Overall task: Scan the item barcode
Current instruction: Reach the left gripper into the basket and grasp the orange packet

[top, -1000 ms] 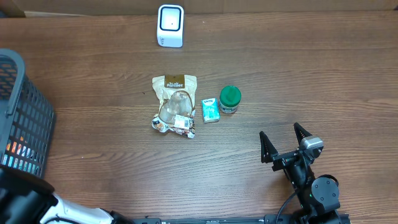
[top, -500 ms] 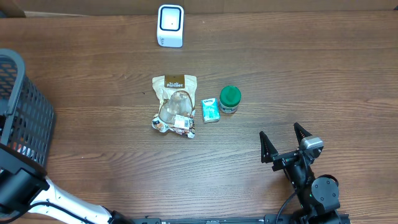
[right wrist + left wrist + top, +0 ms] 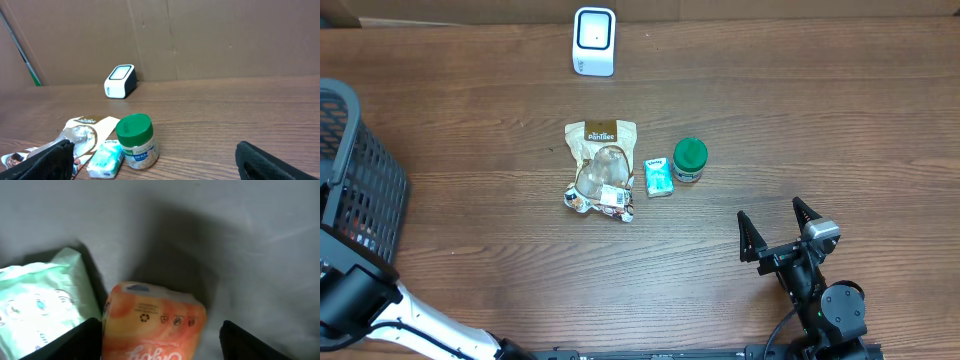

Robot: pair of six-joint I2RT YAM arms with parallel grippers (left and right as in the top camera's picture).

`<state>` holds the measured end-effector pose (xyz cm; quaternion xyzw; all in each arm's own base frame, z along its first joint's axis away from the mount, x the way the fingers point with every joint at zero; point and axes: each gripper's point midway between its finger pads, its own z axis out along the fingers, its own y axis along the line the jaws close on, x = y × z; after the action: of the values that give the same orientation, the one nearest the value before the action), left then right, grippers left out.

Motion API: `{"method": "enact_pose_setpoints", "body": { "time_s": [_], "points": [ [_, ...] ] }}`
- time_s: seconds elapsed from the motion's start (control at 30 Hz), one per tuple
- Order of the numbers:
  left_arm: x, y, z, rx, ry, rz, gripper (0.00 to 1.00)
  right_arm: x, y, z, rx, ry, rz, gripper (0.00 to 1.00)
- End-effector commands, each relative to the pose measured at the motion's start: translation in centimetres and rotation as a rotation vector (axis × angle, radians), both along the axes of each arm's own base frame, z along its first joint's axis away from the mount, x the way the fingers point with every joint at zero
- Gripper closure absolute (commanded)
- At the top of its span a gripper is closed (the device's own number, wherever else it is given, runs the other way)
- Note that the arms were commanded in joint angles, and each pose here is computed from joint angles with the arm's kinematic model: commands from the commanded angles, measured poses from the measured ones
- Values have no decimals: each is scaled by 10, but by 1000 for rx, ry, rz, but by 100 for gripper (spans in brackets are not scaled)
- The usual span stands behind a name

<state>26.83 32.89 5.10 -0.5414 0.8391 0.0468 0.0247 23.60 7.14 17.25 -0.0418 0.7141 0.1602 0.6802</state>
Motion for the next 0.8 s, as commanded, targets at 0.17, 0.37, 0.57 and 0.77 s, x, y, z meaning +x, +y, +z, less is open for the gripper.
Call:
{"method": "enact_pose_setpoints", "body": {
  "time_s": [0.17, 0.37, 0.57, 0.77],
  "points": [
    [-3, -11, -16, -15, 43, -24, 39, 0, -1, -2, -6, -5, -5, 0],
    [-6, -12, -17, -17, 53, -24, 60, 0, -1, -2, -6, -5, -5, 0],
    [-8, -13, -15, -23, 58, -21, 75, 0, -1, -2, -6, -5, -5, 0],
    [0, -6, 16, -6, 43, -13, 79, 0, 0, -2, -7, -4, -4, 0]
  ]
}}
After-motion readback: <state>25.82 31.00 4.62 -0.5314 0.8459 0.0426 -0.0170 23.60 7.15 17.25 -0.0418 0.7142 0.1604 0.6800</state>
